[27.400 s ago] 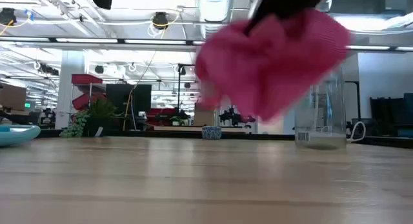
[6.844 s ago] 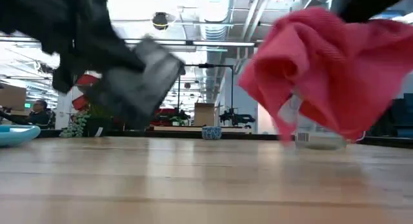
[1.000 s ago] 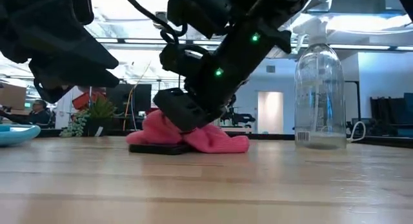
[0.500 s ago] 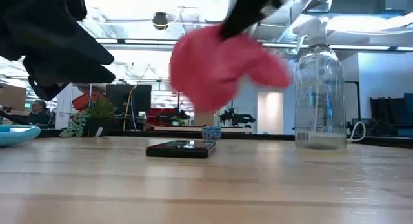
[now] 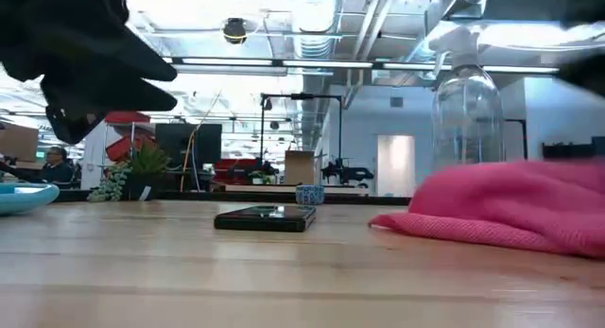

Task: Apply microfiber cloth
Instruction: Wipe the front of the black cellphone using pink microfiber cloth, then return to Home Position

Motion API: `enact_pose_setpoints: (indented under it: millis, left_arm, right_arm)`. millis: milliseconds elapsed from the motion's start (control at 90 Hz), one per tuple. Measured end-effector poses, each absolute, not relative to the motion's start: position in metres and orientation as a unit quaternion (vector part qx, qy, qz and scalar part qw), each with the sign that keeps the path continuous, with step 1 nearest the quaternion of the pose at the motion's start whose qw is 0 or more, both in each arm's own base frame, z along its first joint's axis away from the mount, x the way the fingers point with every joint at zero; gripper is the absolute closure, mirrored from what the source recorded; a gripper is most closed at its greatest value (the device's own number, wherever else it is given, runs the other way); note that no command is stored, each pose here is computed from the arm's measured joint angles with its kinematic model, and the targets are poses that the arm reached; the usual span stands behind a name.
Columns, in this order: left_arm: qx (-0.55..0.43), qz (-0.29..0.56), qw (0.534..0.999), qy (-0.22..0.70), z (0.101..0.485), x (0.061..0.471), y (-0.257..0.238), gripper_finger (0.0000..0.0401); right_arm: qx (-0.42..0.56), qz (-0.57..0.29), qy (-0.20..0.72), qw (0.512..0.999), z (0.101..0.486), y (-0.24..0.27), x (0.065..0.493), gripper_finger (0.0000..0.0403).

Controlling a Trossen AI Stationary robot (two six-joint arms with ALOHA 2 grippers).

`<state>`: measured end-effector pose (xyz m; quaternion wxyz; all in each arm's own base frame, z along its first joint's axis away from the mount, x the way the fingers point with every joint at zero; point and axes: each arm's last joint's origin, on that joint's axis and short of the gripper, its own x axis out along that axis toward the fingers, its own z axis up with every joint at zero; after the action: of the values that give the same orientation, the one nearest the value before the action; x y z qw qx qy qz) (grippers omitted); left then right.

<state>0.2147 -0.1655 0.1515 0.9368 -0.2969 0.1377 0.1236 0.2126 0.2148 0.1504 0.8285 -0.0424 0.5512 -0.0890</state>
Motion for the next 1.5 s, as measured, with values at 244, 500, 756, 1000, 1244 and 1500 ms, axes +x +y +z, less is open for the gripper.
enact_pose_setpoints:
  millis: [244,500,756,1000,1244,1500]
  left_arm:
    - [-0.291,0.065,0.947,0.116,0.17,0.239,-0.141,0.0295]
    - [-0.264,0.064,0.962,0.041,0.209,0.214,-0.099,0.0295]
    - [-0.282,0.045,0.957,-0.046,0.22,0.155,-0.065,0.0295]
    - [-0.316,0.058,0.943,-0.088,0.195,0.126,-0.038,0.0305]
    - [-0.291,0.036,0.95,-0.106,0.195,0.126,-0.013,0.0341]
    - [-0.236,0.022,0.968,-0.087,0.192,0.127,0.009,0.0363]
  right_arm:
    - [0.02,-0.045,0.543,0.838,0.159,0.187,0.188,0.0394]
    - [0.07,-0.023,0.443,0.893,0.218,0.145,0.147,0.0301]
    - [0.149,0.022,0.271,0.951,0.223,0.102,0.098,0.0245]
    - [0.209,0.102,0.083,0.969,0.199,0.072,0.085,0.0257]
    - [0.186,0.124,-0.023,0.974,0.191,0.042,0.085,0.0285]
    - [0.165,0.13,-0.039,0.977,0.183,0.023,0.093,0.0291]
